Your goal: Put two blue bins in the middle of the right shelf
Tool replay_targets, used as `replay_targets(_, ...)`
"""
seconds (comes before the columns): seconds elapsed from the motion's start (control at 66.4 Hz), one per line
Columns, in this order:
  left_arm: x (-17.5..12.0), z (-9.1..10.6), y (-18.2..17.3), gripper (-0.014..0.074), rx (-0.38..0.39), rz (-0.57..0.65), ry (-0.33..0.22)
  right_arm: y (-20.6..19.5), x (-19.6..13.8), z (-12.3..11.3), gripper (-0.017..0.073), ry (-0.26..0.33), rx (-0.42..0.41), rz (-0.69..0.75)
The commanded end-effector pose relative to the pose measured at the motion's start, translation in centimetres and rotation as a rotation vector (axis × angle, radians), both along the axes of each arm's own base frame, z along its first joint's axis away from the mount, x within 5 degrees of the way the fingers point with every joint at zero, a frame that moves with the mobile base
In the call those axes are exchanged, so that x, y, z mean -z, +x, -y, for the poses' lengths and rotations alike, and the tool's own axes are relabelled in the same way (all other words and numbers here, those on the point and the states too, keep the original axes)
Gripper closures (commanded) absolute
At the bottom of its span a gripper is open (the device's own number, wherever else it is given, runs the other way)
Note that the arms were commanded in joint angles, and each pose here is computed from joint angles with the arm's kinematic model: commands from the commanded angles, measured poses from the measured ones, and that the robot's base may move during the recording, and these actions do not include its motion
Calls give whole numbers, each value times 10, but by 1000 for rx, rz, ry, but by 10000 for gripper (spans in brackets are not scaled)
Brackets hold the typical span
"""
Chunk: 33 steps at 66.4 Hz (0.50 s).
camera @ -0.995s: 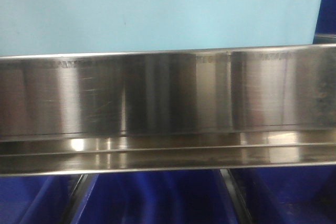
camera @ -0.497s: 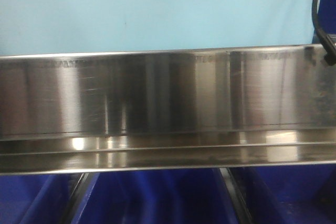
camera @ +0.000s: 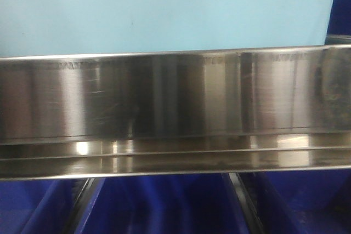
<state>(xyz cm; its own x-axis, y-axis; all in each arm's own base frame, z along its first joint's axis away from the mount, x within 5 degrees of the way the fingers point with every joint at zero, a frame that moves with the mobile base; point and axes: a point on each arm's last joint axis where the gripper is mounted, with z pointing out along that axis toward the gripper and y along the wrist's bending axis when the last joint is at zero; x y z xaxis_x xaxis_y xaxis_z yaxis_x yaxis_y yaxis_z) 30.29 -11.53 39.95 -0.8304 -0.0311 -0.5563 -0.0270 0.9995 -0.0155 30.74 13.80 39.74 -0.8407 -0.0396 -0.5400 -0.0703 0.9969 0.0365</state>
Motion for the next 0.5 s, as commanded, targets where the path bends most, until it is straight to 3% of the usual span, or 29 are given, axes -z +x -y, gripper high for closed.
replay_targets(0.0, 0, 2, -1, 242, 10, 2, -2, -5, -8, 4, 281, -10, -6, 35)
replay_targets(0.226, 0, 2, -1, 242, 10, 2, -2, -15, -21, 10, 281, 4, -2, 72)
replay_targets(0.482, 2, 2, -1, 242, 10, -2, 0, -15, -2, 9, 281, 1, 19, 8)
